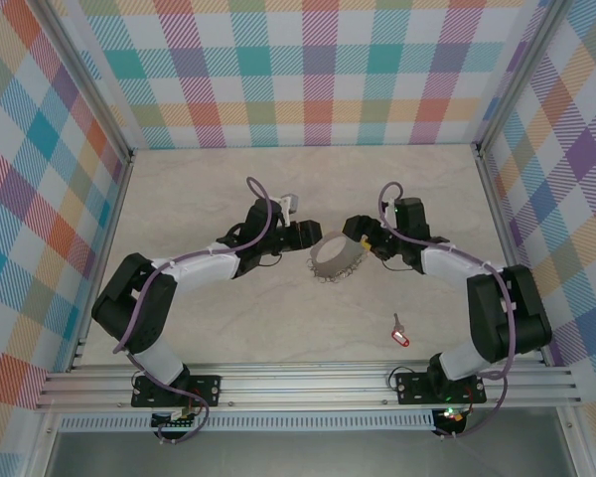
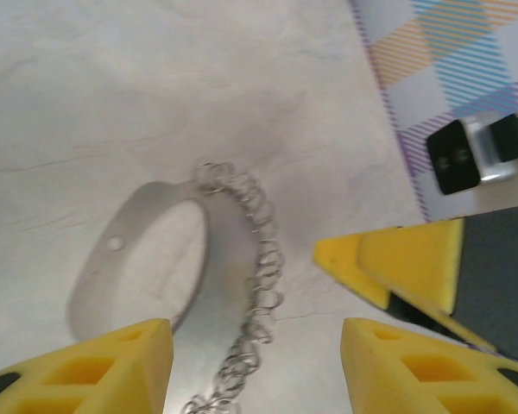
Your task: Put the keys on the keyring
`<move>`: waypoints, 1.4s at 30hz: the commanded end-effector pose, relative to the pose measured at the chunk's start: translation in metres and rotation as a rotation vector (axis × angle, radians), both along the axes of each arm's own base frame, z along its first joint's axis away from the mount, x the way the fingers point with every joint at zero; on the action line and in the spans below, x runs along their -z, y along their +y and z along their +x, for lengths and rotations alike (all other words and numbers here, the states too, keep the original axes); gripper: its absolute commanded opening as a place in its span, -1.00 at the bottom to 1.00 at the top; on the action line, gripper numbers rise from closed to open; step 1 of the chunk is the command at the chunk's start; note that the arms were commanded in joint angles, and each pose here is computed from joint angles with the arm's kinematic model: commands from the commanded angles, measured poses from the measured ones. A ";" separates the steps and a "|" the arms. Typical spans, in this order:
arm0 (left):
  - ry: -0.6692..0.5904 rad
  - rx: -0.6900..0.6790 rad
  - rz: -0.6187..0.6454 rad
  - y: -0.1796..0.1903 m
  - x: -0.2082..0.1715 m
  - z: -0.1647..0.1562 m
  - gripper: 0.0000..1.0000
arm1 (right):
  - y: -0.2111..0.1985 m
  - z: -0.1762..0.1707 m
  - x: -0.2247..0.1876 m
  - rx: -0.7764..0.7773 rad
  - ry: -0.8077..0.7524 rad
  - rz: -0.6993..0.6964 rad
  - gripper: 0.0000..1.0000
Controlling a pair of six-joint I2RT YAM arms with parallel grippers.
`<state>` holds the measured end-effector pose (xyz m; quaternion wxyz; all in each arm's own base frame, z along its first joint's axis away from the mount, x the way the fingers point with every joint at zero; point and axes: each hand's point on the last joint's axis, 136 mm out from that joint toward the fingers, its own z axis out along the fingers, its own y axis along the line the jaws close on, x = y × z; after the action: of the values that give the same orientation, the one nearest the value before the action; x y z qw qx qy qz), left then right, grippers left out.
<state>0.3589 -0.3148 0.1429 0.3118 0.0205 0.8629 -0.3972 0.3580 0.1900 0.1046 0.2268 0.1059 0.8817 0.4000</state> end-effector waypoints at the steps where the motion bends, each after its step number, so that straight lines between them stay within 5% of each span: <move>1: 0.018 -0.081 0.073 0.017 0.005 0.010 0.11 | -0.001 0.003 0.015 0.010 0.085 -0.013 0.65; 10: 0.023 -0.108 0.070 0.026 0.006 0.011 0.13 | 0.007 0.024 0.028 0.047 0.142 -0.012 0.25; 23: 0.033 -0.155 0.058 0.038 0.012 0.019 0.14 | 0.038 0.039 0.035 -0.025 0.173 -0.040 0.15; 42: 0.008 -0.236 0.070 0.075 -0.010 0.011 0.15 | 0.099 -0.038 0.071 -0.216 0.277 -0.045 0.15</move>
<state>0.3717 -0.2483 0.1516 0.3507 -0.0622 0.8724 -0.3349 0.3322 0.2890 0.0373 0.0759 0.0560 0.9201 0.3802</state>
